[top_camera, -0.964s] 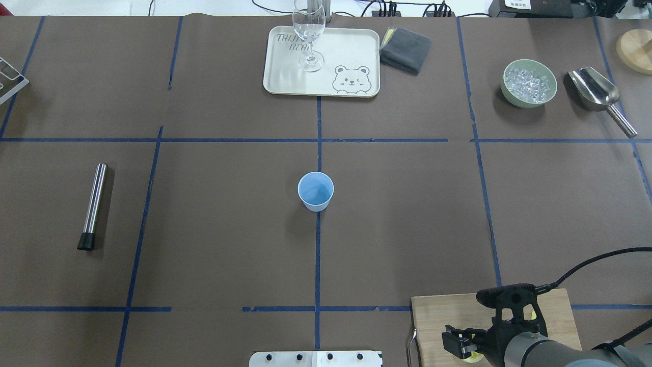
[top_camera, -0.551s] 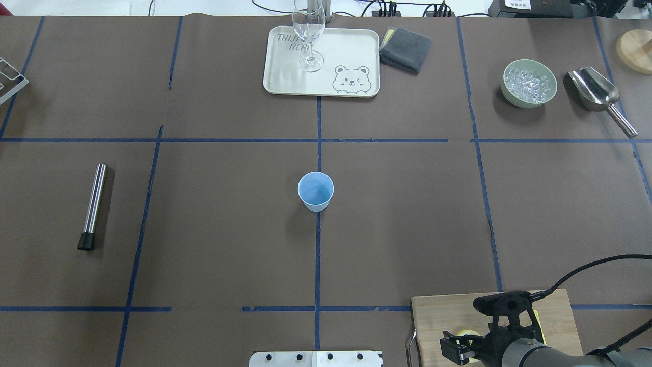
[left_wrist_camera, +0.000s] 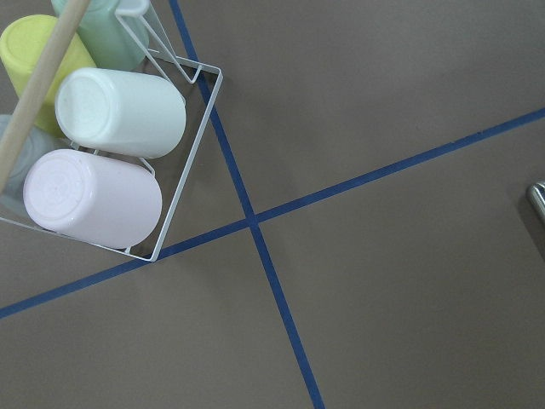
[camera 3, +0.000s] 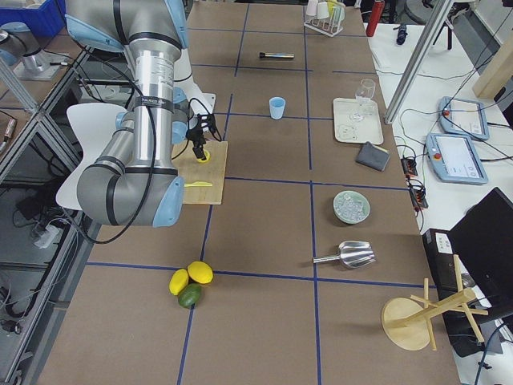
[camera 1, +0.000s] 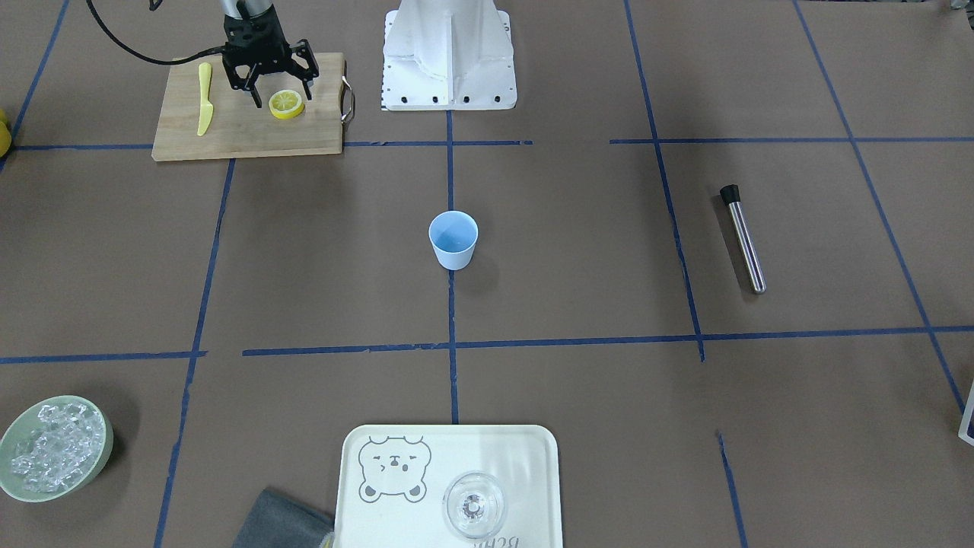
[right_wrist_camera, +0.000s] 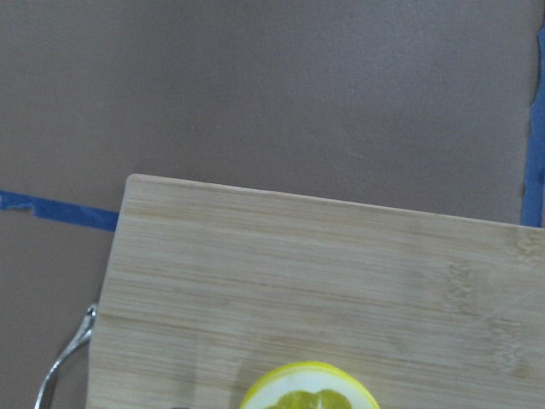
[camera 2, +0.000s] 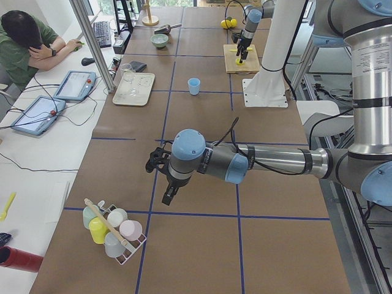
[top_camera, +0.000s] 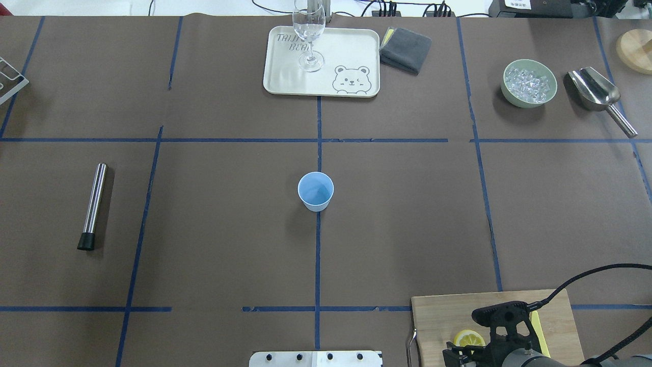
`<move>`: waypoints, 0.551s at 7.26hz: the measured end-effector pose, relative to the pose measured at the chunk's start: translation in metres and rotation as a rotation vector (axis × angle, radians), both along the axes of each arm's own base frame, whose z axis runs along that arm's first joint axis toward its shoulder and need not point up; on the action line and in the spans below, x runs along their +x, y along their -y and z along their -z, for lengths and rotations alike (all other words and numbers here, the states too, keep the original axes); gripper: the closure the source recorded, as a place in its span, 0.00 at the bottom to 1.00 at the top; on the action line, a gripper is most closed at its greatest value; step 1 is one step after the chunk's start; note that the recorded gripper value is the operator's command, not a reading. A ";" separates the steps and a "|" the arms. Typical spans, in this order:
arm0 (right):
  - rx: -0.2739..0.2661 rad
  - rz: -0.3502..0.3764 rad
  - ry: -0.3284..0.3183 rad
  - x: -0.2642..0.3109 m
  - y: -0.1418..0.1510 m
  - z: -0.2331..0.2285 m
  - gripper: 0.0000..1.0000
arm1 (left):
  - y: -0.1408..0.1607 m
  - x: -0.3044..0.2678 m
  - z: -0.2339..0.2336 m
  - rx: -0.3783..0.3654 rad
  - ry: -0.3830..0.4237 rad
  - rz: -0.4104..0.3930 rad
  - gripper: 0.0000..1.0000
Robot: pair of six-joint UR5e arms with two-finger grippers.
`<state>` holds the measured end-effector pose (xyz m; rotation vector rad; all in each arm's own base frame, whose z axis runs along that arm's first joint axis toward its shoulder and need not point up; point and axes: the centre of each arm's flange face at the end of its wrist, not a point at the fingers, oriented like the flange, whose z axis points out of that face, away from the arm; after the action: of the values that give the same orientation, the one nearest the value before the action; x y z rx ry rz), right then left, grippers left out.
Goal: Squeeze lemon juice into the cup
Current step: 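Close the right gripper on the lemon slice and lift it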
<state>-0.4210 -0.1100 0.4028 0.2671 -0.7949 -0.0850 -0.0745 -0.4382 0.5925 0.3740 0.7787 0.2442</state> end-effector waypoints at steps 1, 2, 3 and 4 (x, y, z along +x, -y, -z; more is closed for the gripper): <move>0.000 0.001 -0.005 -0.002 0.000 -0.003 0.12 | 0.000 0.000 0.001 0.001 0.000 0.000 0.00; -0.001 0.003 -0.006 -0.002 -0.001 -0.005 0.13 | 0.000 0.000 0.002 0.004 0.001 0.000 0.00; -0.002 0.005 -0.007 -0.003 -0.001 -0.005 0.14 | 0.000 0.000 0.003 0.006 0.001 0.000 0.00; -0.002 0.007 -0.009 -0.004 -0.002 -0.007 0.15 | 0.000 0.000 0.003 0.007 0.001 0.001 0.00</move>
<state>-0.4254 -0.1079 0.4096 0.2615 -0.7872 -0.0921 -0.0748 -0.4382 0.5893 0.3811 0.7767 0.2465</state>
